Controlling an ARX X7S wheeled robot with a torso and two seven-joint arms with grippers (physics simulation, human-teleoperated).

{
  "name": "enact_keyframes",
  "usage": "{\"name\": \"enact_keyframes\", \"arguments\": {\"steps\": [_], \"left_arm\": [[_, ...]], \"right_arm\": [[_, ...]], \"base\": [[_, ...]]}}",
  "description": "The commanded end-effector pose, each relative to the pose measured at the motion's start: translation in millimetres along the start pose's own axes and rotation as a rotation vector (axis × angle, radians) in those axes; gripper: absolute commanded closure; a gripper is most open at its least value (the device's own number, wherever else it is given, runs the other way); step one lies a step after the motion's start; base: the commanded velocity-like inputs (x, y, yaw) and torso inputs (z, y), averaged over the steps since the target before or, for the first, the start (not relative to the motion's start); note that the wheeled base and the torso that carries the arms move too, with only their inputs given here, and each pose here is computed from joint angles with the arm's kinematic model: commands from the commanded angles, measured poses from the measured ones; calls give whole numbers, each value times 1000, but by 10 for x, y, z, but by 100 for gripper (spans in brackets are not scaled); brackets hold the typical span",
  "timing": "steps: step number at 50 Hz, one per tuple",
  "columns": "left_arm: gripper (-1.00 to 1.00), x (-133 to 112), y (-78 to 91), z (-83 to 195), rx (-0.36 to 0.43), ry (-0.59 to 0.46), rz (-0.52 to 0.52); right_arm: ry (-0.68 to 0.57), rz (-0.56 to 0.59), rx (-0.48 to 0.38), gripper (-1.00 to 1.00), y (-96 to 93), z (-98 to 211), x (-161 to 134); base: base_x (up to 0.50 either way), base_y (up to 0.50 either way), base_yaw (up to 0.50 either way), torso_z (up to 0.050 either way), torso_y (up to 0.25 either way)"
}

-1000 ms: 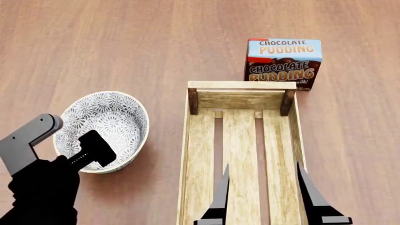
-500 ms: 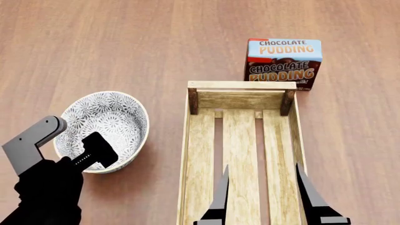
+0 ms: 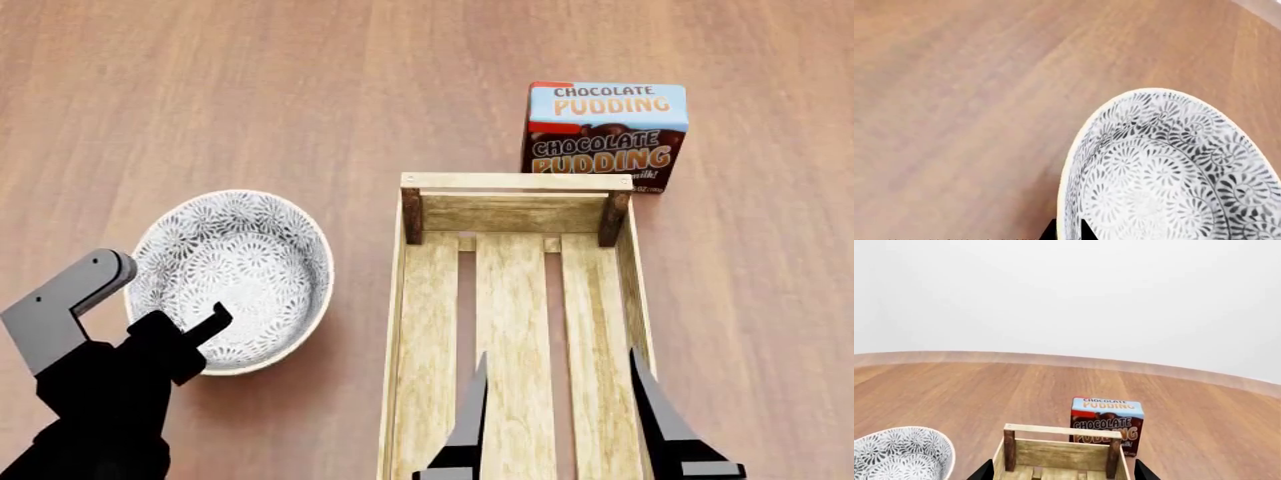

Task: Pick up the bowl on the left and put it in the tray.

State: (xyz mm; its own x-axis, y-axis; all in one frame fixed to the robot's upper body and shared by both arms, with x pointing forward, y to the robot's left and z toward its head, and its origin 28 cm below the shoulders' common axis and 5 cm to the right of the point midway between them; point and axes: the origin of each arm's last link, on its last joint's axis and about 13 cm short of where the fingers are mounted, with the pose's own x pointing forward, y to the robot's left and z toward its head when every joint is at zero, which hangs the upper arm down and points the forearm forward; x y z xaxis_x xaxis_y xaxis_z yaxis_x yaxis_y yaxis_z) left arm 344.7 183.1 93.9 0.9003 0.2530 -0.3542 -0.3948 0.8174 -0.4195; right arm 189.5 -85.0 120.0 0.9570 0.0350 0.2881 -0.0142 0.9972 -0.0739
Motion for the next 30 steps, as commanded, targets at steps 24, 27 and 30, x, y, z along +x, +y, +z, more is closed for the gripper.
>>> {"name": "enact_keyframes", "arguments": {"steps": [24, 27, 30], "left_arm": [[100, -132, -88, 105, -58, -17, -58], [100, -162, -111, 159, -65, -27, -70], [100, -212, -135, 215, -77, -38, -87]], "right_arm": [[-8, 10, 14, -100, -2, -1, 11], [-8, 11, 14, -100, -1, -2, 13], [-8, 9, 14, -100, -3, -1, 13]], "base": [[0, 0, 0, 0, 0], [0, 0, 0, 0, 0], [0, 0, 0, 0, 0]]}}
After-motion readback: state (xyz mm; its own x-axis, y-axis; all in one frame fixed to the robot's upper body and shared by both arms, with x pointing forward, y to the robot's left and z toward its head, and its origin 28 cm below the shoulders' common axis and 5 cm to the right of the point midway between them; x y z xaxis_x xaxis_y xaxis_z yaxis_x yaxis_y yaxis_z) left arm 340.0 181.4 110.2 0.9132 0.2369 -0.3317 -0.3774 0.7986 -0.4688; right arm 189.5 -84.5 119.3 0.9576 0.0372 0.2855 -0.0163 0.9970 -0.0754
